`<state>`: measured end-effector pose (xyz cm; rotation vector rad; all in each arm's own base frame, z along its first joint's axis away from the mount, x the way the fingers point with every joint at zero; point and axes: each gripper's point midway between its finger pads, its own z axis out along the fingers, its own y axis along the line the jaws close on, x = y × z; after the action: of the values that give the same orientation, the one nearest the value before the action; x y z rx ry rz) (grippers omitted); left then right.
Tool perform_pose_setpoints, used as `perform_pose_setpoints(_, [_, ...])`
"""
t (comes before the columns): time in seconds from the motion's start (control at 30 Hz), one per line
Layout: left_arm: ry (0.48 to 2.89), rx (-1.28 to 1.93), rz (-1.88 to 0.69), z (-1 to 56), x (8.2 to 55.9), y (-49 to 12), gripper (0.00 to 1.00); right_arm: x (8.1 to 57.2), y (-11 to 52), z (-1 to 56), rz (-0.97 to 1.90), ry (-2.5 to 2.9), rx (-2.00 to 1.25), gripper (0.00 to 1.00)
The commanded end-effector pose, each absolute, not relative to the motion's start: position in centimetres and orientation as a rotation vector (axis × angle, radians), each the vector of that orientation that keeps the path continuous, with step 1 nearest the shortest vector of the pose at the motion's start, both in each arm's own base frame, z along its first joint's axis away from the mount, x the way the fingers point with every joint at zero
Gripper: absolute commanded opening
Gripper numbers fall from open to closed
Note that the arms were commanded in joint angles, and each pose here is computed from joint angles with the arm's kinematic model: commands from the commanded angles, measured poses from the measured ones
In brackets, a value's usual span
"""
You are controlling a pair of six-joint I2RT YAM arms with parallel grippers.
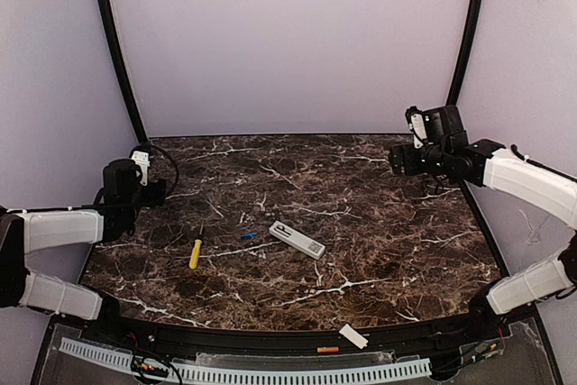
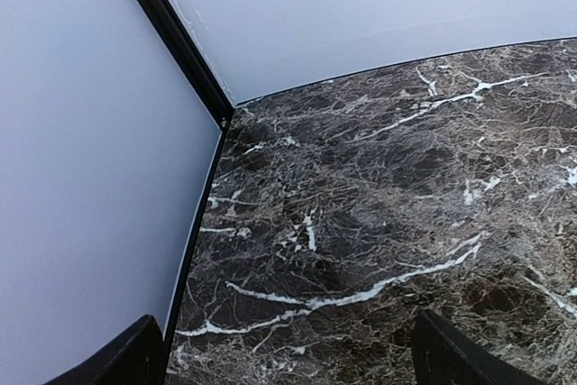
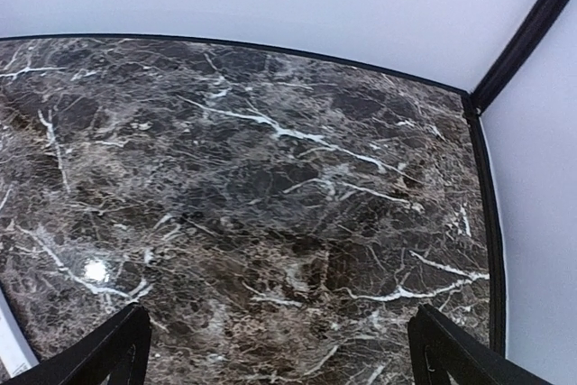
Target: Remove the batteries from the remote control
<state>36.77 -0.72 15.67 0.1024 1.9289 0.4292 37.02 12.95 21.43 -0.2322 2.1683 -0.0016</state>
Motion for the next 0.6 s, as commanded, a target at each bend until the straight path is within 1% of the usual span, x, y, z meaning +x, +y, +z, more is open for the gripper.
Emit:
perform_pose_setpoints(0.0, [1.886, 0.028, 0.322, 14.6, 37.4, 0.3, 0.96, 38.0, 10.4, 20.7, 0.016, 2.138, -0.151, 0.99])
perform_pose_setpoints(0.37, [1.852, -0.014, 0.278, 12.5, 39.1, 1.5, 0.95, 37.9, 6.6, 19.4, -0.028, 1.970, -0.130, 0.99])
perform_pose_setpoints(0.57, [1.825, -0.009, 0.249, 10.7, 38.8, 1.5, 0.95, 38.4, 4.8, 17.4, -0.003, 1.971, -0.108, 0.99])
